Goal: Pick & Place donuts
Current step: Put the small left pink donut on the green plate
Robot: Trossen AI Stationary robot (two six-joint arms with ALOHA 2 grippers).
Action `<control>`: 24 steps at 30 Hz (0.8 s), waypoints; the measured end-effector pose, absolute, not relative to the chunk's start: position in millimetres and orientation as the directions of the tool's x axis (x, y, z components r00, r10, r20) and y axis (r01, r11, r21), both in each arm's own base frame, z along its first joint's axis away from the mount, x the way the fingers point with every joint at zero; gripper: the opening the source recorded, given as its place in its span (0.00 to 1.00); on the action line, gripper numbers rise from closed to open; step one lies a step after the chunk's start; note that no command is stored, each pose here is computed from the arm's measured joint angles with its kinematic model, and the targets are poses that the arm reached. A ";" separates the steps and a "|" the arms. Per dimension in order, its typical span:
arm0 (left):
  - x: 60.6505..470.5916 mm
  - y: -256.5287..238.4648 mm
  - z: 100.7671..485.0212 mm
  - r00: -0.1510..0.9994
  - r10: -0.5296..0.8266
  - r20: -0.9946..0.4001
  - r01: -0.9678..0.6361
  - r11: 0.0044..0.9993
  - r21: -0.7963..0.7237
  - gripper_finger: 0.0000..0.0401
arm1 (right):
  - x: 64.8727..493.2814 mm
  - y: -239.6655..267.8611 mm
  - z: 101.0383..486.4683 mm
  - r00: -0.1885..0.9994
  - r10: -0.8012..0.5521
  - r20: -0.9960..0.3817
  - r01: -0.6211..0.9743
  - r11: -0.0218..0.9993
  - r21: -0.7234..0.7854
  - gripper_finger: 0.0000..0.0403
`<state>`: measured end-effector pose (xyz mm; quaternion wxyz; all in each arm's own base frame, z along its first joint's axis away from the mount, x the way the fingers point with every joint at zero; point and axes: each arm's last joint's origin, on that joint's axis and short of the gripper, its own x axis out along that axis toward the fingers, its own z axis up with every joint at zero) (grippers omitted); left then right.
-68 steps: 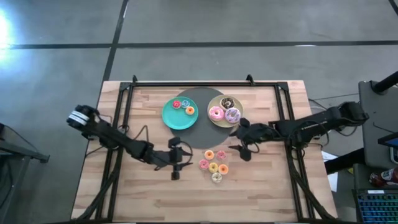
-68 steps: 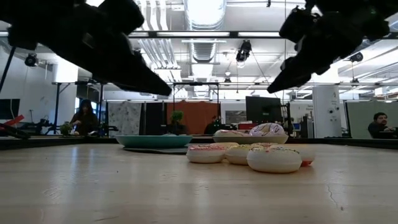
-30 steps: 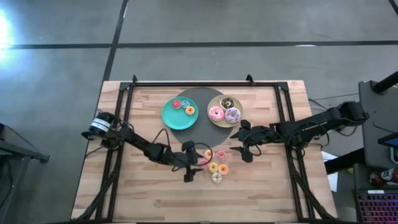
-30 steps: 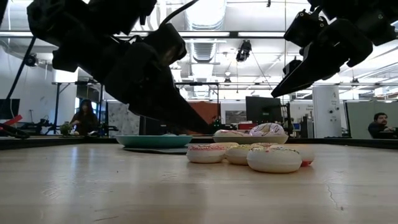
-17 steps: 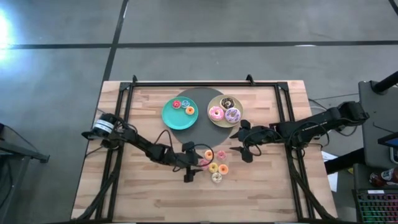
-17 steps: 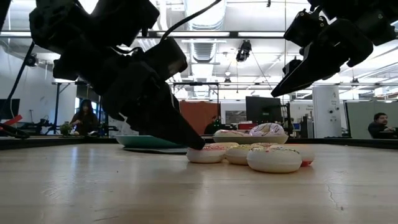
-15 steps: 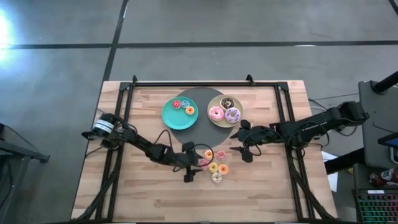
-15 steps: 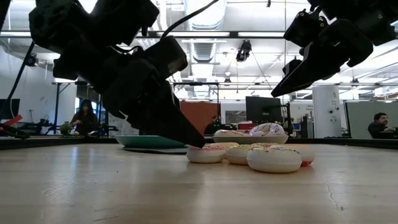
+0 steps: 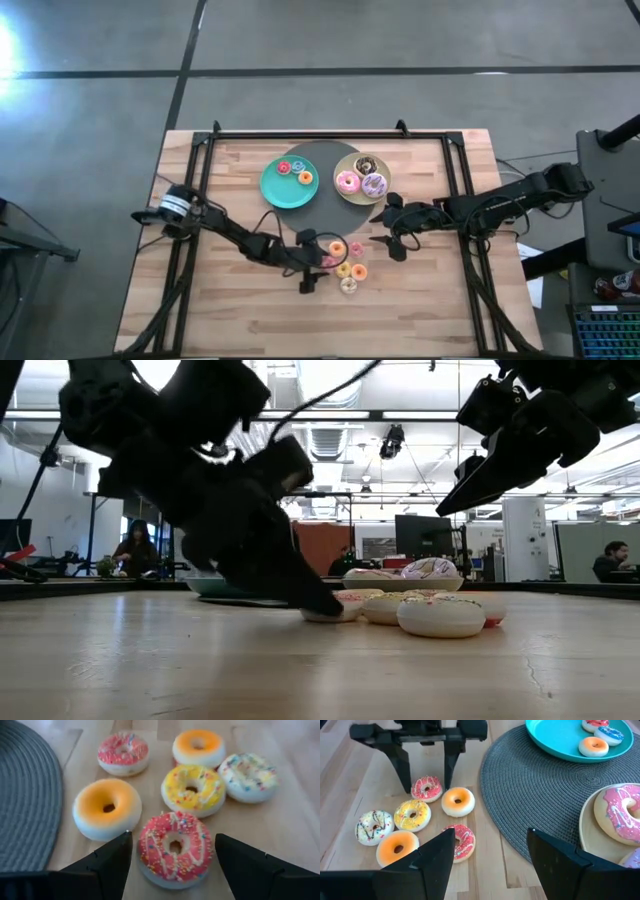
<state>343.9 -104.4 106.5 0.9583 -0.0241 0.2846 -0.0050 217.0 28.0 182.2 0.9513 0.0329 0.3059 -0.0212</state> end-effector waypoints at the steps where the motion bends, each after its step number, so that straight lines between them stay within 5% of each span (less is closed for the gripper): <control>1: 345.2 -104.6 104.4 0.835 -0.025 -0.549 -0.002 0.999 -0.048 0.65 | 217.0 28.0 182.1 0.812 -0.020 -0.584 0.060 0.997 0.050 0.59; 24: 349.6 -104.4 102.4 0.827 -0.033 -0.561 0.005 0.999 -0.051 0.64 | 216.7 28.0 181.7 0.809 -0.021 -0.588 0.067 0.996 0.057 0.59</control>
